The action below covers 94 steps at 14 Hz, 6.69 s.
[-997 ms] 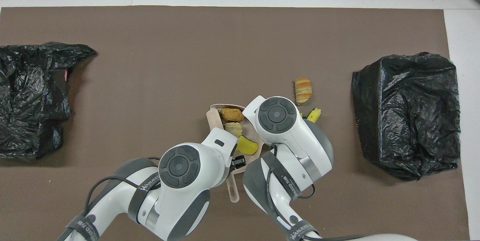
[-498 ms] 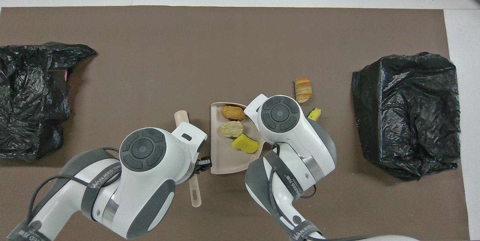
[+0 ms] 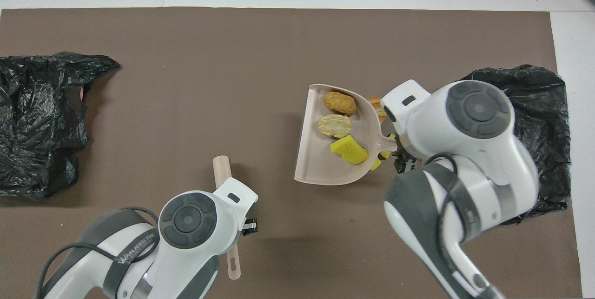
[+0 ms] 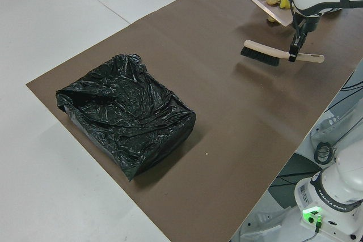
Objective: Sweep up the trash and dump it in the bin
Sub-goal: 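Carry the loaded dustpan with the right gripper toward the black bag, then tip the dustpan into the black bag while the left gripper drops the brush, then bring the empty dustpan back and set it on the mat with the right gripper, then reach the left gripper to the dustpan handle and grasp it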
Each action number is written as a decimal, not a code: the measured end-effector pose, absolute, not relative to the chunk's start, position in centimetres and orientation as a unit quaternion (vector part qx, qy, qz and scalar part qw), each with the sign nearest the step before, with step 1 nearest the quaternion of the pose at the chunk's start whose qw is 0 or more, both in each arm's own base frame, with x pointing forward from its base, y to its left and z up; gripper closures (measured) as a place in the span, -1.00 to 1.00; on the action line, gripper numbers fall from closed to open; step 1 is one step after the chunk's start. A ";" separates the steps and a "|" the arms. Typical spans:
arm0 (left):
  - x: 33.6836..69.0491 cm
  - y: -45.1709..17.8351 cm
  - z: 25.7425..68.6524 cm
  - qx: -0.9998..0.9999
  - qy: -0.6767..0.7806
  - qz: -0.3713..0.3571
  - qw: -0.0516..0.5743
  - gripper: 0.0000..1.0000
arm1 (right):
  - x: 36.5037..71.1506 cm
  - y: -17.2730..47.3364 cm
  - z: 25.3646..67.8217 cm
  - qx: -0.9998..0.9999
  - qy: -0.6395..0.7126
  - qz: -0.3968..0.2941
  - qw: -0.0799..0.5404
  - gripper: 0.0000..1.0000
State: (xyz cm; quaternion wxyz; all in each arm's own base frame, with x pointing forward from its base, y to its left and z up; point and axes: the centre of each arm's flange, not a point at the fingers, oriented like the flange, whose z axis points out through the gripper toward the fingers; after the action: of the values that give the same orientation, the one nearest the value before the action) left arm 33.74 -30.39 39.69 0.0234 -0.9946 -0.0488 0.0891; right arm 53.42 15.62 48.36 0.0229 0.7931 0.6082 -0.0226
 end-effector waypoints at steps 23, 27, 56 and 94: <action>32.6 -33.6 37.5 -0.990 -0.136 0.041 -0.012 -1.00 | 54.4 -16.1 51.1 0.638 0.685 -0.262 0.235 0.35; 40.6 -26.9 42.1 -0.991 -0.123 0.041 -0.021 -1.00 | 55.6 -11.9 51.8 0.564 0.718 -0.301 0.275 0.35; 55.2 -0.8 62.5 -1.000 -0.015 0.013 -0.001 -1.00 | 50.5 15.5 55.7 0.930 0.336 -0.062 0.136 0.35; 56.9 -13.7 56.7 -0.994 0.105 0.009 0.001 -1.00 | 33.2 39.6 41.5 0.989 0.103 -0.090 -0.064 -1.00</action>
State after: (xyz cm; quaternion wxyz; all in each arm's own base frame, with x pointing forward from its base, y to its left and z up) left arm 56.90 -13.73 56.74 0.0013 -0.9944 0.1052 0.0086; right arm 33.19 39.62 41.52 -0.0642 0.9885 0.1030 -0.0898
